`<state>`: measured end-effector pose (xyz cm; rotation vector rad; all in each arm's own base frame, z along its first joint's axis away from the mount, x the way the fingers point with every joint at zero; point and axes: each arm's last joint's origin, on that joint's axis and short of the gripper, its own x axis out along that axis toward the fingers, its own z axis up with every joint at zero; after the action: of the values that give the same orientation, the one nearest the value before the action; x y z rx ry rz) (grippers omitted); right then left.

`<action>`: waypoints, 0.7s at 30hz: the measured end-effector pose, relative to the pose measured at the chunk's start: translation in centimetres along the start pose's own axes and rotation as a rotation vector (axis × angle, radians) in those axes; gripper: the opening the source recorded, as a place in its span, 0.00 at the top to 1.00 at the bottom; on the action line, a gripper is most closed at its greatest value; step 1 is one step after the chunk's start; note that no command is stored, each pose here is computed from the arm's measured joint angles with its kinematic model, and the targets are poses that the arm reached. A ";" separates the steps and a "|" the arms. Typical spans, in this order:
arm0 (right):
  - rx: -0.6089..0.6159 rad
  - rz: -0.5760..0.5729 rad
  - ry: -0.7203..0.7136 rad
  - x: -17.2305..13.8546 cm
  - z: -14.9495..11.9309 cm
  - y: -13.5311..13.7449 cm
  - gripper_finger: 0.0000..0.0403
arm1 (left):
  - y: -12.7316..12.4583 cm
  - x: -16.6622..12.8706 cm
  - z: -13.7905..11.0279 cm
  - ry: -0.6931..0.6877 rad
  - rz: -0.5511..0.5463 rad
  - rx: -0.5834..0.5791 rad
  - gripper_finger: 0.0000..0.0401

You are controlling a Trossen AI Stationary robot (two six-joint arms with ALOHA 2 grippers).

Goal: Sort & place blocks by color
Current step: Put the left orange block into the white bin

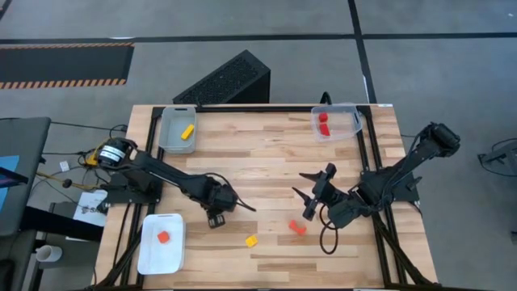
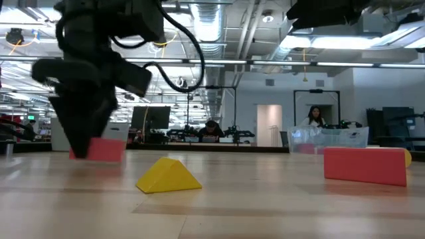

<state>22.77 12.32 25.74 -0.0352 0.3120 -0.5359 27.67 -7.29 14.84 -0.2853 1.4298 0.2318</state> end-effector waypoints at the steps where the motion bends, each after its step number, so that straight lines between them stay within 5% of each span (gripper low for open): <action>1: 0.001 -0.001 0.000 0.0 0.0 0.0 0.35 | 0.1 -0.4 -0.2 0.030 0.002 0.004 0.75; 9: 0.004 -0.007 0.013 0.0 -0.2 -0.1 0.35 | -1.0 -5.9 -2.7 0.007 -0.016 -0.006 0.75; 21: 0.039 -0.024 0.028 0.0 -0.5 -0.3 0.35 | -1.6 -14.8 -13.3 -0.075 -0.205 -0.319 0.72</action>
<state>22.47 12.07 25.26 0.0063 0.3286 -0.5666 13.80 -13.01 28.07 -0.6745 1.2763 0.2991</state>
